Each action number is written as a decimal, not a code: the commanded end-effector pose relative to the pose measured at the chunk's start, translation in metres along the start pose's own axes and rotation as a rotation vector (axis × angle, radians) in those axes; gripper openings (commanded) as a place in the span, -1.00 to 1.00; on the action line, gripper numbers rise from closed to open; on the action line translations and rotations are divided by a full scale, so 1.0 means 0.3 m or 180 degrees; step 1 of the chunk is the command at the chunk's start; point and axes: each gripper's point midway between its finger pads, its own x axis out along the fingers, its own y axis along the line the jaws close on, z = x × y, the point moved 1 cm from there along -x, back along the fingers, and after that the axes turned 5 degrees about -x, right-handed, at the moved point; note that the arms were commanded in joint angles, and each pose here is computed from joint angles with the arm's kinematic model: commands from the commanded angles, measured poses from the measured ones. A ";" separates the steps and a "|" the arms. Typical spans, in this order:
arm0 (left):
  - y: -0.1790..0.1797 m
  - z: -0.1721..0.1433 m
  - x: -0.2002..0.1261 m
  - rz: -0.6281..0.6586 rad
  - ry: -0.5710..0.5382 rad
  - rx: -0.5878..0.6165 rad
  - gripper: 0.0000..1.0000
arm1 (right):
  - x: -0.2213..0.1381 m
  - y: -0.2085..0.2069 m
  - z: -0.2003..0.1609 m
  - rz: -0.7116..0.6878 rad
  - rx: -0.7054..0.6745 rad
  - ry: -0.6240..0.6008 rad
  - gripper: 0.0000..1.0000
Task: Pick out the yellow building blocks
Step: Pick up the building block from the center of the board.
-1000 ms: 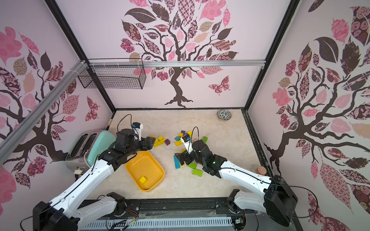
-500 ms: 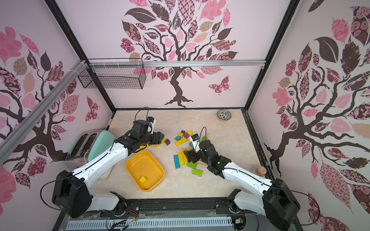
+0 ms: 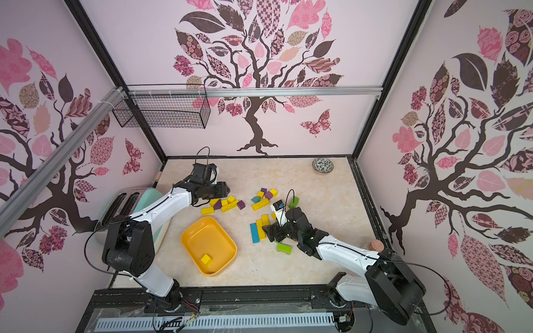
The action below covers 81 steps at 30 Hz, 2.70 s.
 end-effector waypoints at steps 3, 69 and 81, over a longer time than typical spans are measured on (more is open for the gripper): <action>-0.017 0.021 0.038 0.0069 0.0141 0.0169 0.12 | -0.019 0.004 0.016 0.0017 0.0056 -0.0205 0.71; 0.052 -0.132 0.333 0.0925 0.1094 0.1176 -0.31 | -0.012 0.028 -0.010 0.0197 0.0169 -0.0254 0.65; 0.044 -0.131 0.331 0.0882 0.1077 0.1152 -0.13 | -0.009 0.030 -0.012 0.0214 0.0182 -0.0215 0.66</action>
